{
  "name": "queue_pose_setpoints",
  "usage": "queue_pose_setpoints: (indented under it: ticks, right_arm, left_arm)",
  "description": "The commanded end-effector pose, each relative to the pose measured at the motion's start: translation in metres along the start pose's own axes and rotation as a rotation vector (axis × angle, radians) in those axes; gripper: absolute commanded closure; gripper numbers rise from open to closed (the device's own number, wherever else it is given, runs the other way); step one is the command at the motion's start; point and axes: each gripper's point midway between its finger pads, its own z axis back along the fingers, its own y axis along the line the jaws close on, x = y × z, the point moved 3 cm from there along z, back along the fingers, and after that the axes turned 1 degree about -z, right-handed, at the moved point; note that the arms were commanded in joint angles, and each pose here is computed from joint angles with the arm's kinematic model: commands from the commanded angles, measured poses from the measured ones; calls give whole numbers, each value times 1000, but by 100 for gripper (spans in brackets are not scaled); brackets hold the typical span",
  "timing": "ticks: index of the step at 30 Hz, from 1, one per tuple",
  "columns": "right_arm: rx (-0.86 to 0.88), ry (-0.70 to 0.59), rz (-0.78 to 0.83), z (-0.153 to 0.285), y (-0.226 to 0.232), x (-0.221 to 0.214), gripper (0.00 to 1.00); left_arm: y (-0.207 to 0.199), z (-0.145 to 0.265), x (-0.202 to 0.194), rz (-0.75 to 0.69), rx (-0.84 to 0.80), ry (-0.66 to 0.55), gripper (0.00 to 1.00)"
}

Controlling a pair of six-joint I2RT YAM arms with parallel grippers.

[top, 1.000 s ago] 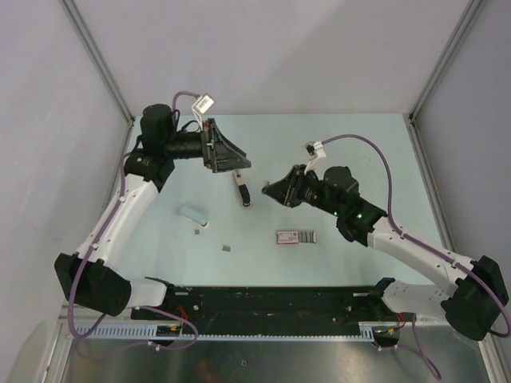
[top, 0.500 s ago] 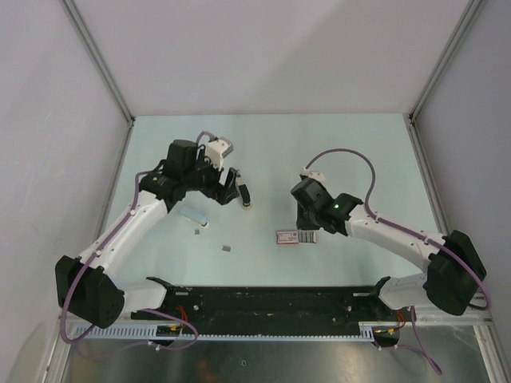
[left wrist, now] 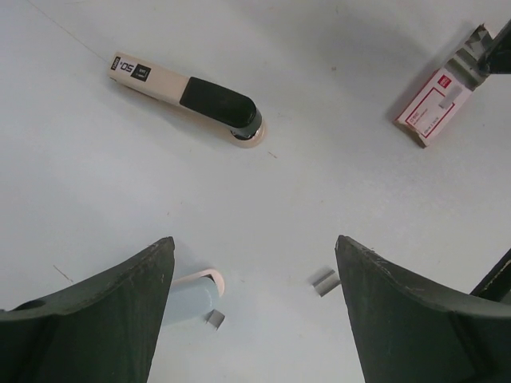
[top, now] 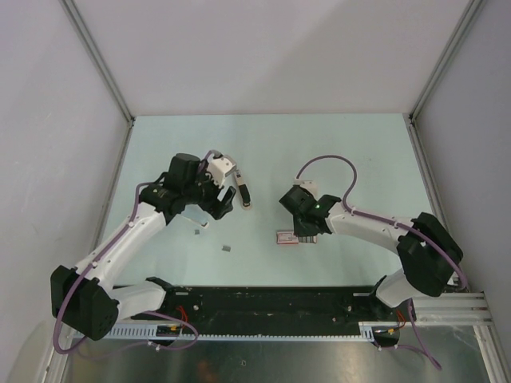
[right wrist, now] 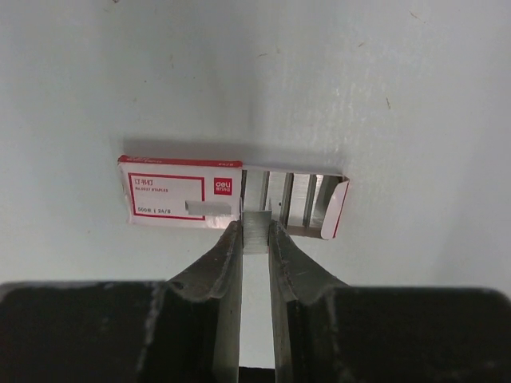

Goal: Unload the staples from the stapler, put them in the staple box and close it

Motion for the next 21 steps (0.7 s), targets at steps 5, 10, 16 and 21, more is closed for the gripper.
queue_pose_setpoints:
  ticks: [5,10,16,21]
  right_arm:
    - [-15,-37,-25,-9,7,13,100]
    - [-29,-26,-18,-14,6,9,100]
    - [-52,-14,-6,-19,4,6,100]
    - [-65,-9,3,-20,3,2,100]
  left_arm:
    - [-5,7,3,-44,-8,-21,14]
    - [-7,8,5,-46,-10,-26,14]
    - [-9,9,5,-48,-18,-29,15]
    - [-10,9,5,-50,-22,-30,15]
